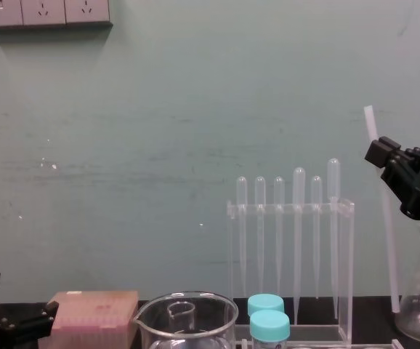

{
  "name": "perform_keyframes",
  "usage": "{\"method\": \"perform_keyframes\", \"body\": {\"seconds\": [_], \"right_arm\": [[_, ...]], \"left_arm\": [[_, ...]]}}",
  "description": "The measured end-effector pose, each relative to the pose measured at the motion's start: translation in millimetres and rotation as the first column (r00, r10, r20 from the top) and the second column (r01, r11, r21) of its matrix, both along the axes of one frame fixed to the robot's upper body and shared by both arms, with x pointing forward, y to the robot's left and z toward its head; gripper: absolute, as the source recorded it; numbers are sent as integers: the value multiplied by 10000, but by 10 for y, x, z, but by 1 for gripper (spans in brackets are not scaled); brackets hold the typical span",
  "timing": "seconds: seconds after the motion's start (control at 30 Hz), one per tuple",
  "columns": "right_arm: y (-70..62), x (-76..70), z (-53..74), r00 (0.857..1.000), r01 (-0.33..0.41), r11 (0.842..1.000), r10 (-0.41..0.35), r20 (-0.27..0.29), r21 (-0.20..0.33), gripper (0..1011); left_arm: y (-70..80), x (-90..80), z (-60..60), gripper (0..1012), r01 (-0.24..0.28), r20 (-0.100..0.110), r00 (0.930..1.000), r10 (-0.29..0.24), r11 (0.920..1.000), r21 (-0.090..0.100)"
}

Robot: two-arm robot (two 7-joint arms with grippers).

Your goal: Pick up the stirring rod with one hand, then place it down.

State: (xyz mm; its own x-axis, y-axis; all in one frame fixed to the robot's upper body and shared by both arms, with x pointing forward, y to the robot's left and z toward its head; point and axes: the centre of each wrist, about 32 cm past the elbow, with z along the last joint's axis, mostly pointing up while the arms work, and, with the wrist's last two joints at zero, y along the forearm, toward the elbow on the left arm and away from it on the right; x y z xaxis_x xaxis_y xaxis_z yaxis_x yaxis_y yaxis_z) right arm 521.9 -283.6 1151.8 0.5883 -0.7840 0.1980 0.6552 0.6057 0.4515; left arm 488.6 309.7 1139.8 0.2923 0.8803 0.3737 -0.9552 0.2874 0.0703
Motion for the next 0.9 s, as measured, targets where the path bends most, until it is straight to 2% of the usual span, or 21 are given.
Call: {"method": "perform_keyframes", "body": {"seconds": [0.9], "right_arm": [[0, 0, 0, 10000, 1, 10000, -1, 0, -2, 66]], "left_arm": [[0, 0, 0, 1000, 0, 0, 10000, 0, 10000, 0]]}}
